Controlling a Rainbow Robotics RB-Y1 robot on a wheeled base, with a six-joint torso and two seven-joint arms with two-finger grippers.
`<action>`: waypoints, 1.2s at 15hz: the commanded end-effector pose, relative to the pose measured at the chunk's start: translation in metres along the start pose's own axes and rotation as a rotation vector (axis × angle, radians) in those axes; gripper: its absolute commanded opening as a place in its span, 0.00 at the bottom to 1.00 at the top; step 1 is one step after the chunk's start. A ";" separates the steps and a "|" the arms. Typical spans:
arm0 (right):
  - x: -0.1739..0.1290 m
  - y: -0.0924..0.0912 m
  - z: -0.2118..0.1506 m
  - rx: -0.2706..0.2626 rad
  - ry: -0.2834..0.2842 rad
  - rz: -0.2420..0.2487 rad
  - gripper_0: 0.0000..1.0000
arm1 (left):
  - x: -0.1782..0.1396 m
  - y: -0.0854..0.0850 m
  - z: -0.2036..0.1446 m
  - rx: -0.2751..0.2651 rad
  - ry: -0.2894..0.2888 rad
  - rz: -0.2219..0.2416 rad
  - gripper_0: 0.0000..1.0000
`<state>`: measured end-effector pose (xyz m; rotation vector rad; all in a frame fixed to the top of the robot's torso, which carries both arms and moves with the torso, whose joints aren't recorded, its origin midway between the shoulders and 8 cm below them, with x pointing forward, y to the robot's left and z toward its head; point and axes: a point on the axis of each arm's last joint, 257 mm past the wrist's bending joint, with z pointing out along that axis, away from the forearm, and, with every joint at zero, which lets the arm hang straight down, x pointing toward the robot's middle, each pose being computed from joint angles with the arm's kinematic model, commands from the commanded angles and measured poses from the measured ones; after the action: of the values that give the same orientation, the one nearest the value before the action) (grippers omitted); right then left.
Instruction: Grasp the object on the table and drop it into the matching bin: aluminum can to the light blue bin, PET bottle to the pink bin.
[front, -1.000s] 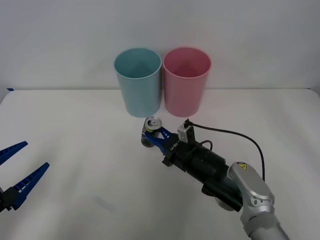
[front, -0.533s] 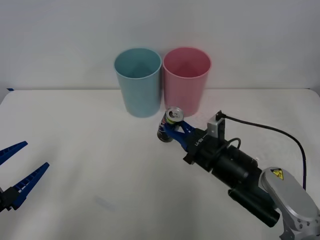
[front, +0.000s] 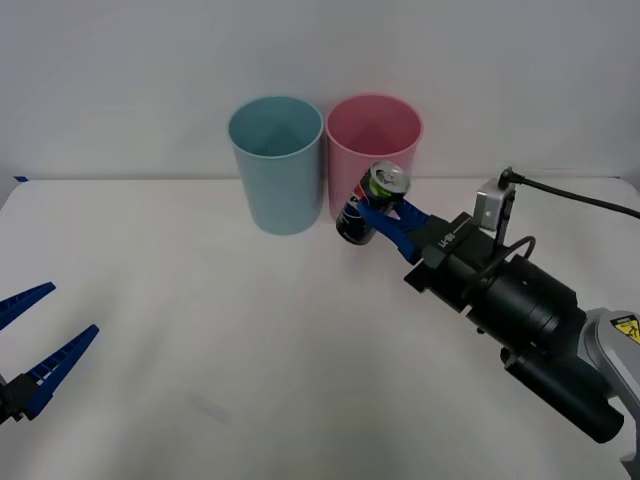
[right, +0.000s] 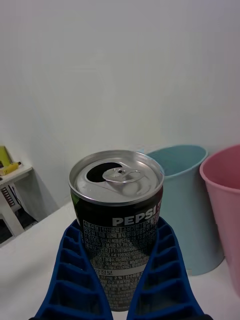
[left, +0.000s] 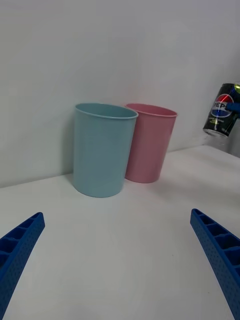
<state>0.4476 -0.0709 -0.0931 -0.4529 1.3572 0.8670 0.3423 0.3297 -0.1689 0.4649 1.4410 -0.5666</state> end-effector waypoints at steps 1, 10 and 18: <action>-0.025 0.001 0.006 -0.007 -0.026 0.020 0.00 | 0.000 0.000 0.000 0.000 0.000 0.000 1.00; -0.093 -0.032 0.073 -0.033 -0.058 -0.096 0.00 | 0.000 0.000 0.000 0.000 0.000 0.000 1.00; -0.100 -0.079 0.167 0.025 -0.006 -0.119 0.00 | 0.000 0.000 0.000 0.000 0.000 0.000 1.00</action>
<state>0.6121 -0.0294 0.0202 -0.5085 1.3123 0.7570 0.3422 0.3297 -0.1689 0.4649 1.4410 -0.5666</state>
